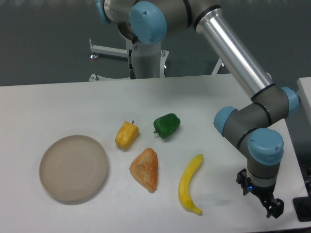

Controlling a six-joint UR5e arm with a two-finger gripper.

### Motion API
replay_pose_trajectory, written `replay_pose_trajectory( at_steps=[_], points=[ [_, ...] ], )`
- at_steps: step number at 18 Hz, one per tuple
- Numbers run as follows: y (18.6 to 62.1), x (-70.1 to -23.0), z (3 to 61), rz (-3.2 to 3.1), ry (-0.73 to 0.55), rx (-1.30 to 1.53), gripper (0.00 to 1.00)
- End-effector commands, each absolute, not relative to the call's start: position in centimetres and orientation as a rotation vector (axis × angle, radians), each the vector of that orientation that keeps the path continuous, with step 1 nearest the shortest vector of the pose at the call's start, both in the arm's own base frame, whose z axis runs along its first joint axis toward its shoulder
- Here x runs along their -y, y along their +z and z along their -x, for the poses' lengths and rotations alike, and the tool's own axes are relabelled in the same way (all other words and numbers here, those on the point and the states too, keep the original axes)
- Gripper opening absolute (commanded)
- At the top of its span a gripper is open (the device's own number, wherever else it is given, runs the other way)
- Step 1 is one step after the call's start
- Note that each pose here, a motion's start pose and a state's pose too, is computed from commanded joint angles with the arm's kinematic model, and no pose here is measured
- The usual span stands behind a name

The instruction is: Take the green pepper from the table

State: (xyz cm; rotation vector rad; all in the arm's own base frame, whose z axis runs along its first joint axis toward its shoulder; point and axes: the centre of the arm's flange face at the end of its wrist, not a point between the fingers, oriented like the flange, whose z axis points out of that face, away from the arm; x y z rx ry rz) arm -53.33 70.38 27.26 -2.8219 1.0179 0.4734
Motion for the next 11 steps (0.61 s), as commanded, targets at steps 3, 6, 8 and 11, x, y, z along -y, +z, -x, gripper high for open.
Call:
replay_pose_trajectory(
  at_steps=[3,6,8,11],
  points=[
    [27.18,-70.37,53.32,2.823,0.471,-1.016,1.00],
    [27.19,-70.28,53.20,2.824,0.466,-1.014,1.00],
    [27.29,-70.31,53.05,2.827,0.465,-1.001,1.00],
    [27.54,-70.33,52.88,2.831,0.465,-0.980,1.00]
  ],
)
